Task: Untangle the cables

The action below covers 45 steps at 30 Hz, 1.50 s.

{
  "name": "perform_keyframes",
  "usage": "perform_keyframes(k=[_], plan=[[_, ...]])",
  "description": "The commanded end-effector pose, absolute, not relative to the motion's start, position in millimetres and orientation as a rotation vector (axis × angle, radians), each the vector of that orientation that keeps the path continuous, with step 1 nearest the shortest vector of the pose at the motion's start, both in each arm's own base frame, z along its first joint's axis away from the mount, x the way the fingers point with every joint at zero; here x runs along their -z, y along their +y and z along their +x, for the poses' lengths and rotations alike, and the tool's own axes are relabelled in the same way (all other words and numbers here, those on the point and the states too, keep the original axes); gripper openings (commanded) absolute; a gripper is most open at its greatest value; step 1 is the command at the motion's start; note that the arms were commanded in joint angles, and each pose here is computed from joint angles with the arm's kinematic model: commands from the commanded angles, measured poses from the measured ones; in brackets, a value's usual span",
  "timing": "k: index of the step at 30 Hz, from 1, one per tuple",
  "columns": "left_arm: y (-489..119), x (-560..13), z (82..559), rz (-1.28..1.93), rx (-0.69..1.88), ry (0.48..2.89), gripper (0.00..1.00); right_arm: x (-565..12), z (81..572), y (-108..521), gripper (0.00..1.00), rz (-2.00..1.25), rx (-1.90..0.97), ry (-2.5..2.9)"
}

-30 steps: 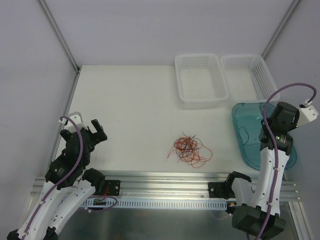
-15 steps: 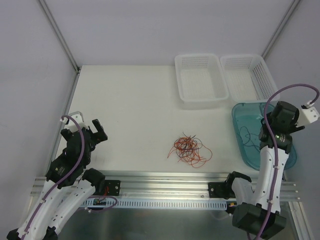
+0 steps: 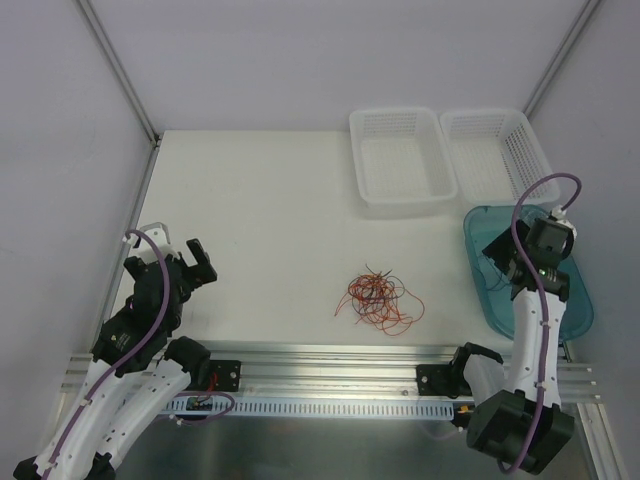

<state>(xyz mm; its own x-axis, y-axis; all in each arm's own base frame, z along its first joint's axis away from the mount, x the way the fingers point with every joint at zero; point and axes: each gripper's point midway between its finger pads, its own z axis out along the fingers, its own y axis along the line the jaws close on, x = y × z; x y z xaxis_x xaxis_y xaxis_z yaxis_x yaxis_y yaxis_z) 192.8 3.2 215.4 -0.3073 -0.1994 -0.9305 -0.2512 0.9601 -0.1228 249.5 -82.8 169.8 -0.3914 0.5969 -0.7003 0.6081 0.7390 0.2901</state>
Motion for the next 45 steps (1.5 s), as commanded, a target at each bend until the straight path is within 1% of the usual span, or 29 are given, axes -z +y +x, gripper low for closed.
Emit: perform_keyframes(k=[1, 4, 9, 15, 19, 25, 35, 45], plan=[[-1.8, -217.5, 197.2, -0.304, -0.035, 1.896, 0.99, -137.3, 240.2, -49.7, 0.66, 0.820, -0.150, 2.235], [-3.9, -217.2, 197.8, -0.298, -0.024, 1.900, 0.99, -126.3, 238.9, -44.5, 0.65, 0.820, -0.179, 2.260], [-5.9, -218.3, 197.2, -0.290, -0.007, 1.895, 0.99, -117.5, 237.2, -43.5, 0.57, 0.832, -0.183, 2.278], [-7.0, -220.6, 196.6, -0.284, 0.007, 1.885, 0.99, -114.2, 237.2, -50.8, 0.54, 0.860, -0.137, 2.272], [-8.1, -220.1, 196.8, -0.277, 0.011, 1.887, 0.99, -112.1, 236.0, -55.9, 0.49, 0.876, -0.100, 2.271], [-9.0, -221.2, 197.0, -0.274, 0.016, 1.885, 0.99, -107.3, 237.7, -60.0, 0.46, 0.893, -0.078, 2.268], [-9.5, -220.1, 197.2, -0.268, 0.016, 1.888, 0.99, -103.9, 240.3, -64.6, 0.34, 0.917, -0.057, 2.255], [-9.0, -220.7, 197.3, -0.271, 0.015, 1.884, 0.99, -98.9, 243.5, -66.0, 0.27, 0.934, -0.056, 2.249]])
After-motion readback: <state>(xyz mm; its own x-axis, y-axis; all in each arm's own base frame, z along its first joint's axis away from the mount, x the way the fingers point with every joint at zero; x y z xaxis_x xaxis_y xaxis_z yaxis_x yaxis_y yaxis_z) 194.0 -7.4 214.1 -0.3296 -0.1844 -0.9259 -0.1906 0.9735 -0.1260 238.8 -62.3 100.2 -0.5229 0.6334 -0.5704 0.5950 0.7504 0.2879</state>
